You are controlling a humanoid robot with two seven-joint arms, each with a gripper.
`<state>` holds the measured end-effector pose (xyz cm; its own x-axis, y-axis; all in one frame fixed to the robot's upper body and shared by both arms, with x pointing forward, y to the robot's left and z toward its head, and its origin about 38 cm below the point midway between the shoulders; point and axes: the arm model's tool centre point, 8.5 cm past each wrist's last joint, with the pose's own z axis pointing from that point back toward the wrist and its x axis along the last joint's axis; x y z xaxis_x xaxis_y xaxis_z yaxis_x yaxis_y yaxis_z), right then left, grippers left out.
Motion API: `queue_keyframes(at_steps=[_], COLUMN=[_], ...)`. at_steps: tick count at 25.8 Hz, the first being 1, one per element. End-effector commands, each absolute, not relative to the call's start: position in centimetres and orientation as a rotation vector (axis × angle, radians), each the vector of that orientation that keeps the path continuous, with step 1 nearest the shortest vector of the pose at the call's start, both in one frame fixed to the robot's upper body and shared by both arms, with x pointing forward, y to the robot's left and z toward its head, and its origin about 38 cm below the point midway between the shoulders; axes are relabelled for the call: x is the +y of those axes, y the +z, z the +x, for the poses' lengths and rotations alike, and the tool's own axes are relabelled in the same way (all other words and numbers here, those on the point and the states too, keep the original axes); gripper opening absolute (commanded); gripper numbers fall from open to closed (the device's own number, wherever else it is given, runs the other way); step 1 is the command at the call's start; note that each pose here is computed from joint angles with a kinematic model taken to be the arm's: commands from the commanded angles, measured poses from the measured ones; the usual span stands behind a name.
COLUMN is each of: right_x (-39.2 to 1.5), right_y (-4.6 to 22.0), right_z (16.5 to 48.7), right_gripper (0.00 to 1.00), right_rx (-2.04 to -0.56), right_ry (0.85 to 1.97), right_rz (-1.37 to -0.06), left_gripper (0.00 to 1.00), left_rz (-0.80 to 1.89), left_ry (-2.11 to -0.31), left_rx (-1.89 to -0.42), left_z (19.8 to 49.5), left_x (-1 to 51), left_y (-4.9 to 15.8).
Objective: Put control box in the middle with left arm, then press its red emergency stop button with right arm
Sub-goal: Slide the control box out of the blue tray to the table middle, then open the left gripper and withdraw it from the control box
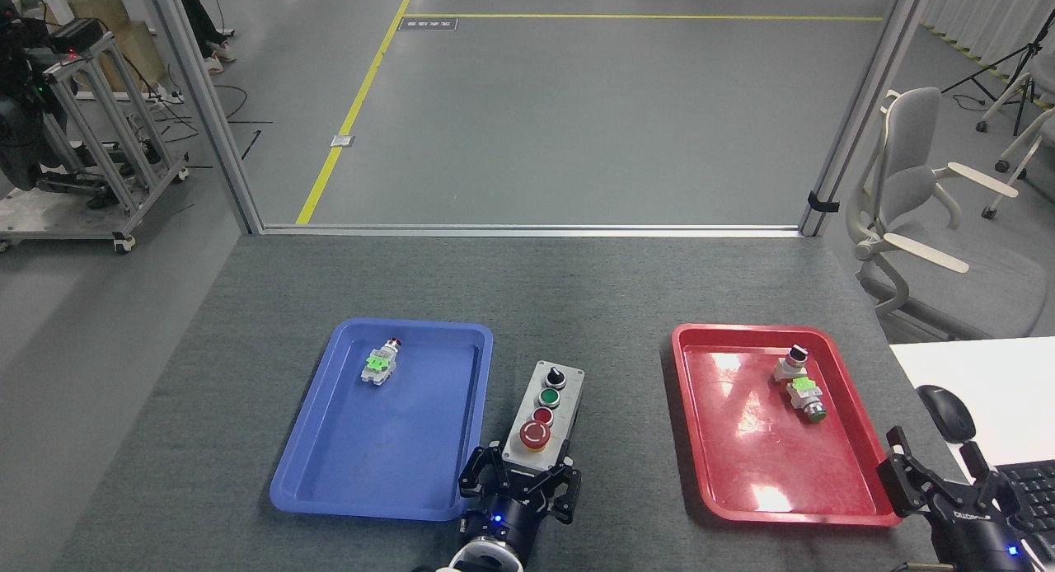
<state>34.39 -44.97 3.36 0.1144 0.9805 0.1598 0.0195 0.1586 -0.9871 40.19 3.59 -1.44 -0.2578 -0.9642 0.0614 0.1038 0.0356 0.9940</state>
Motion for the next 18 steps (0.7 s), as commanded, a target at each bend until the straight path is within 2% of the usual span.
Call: queue_keyframes(at_steps=[1,12,17,18], right_x=[-45.0,-45.0,-45.0,-45.1], right_y=[3.4,3.4,3.4,3.5], right_z=[34.4,34.4,34.4,34.4], right_gripper=[1.00,1.00,1.00,1.00], right_rx=[-1.201,-1.201,-1.203,-1.205], right_ry=[1.002,1.000,0.999,1.000], right_rz=[-1.153,-1.153,-1.154,-1.156], left_gripper=[0.00,0.00,0.00,0.03], left_rz=[1.005,1.085,1.066,1.060], left_ry=[-1.349,-1.290,-1.286,-1.287], left_rx=[-1.275,-1.110,-1.097,-1.096], left_z=[40.2,38.8,38.6,38.5], left_x=[3.7,3.6,3.5,3.5], left_y=[-1.2,-1.8,-2.1,-2.2])
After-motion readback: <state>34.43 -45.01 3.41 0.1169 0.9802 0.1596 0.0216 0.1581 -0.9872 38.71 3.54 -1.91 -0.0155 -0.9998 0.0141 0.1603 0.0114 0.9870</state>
